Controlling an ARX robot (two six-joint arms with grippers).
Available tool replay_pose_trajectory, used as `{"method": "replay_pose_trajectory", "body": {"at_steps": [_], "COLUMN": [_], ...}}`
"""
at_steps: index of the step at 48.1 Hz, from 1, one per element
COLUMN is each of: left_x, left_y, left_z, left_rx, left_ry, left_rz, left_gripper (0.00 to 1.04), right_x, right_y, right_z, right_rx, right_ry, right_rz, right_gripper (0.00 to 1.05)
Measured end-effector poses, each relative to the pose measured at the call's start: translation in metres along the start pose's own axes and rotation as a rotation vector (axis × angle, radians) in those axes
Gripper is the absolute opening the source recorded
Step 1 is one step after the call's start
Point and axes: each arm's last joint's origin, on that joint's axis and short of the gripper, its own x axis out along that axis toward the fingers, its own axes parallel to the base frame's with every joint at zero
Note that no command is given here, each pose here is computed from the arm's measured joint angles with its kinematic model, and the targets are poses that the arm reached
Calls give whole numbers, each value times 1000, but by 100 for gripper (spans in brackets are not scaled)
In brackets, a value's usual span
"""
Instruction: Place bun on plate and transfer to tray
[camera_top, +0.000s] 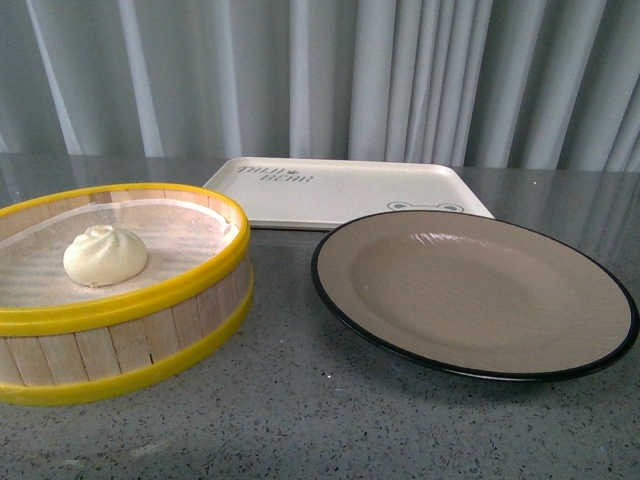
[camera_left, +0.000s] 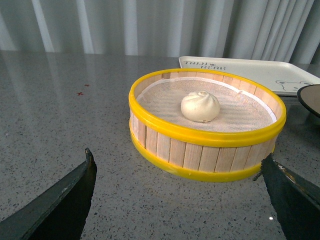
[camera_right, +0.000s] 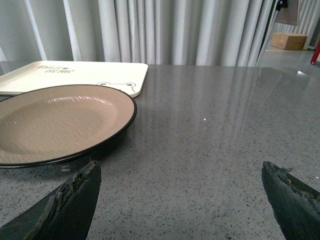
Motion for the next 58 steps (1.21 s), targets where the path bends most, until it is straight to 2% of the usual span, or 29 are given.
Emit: {"method": "replay_pose_trajectory", "body": {"at_steps": [47, 50, 53, 55, 58], "left_x": [0, 1, 6, 15, 24], "left_y": [0, -1, -2, -3, -3], "left_z": [0, -2, 1, 8, 21], "left_rx": [0, -60, -208, -309, -357], "left_ry": [0, 79, 195, 216, 193], "left_rz": [0, -36, -54, -52, -63], "left_gripper": [98, 98, 98, 98, 98], "right_x": [0, 0, 0, 0, 0], "right_y": [0, 0, 0, 0, 0], "right_z": [0, 0, 0, 0, 0], "right_rx": [0, 0, 0, 0, 0], "right_ry": [0, 0, 0, 0, 0], "right_rz": [0, 0, 0, 0, 0], "right_gripper": [96, 96, 96, 96, 96]}}
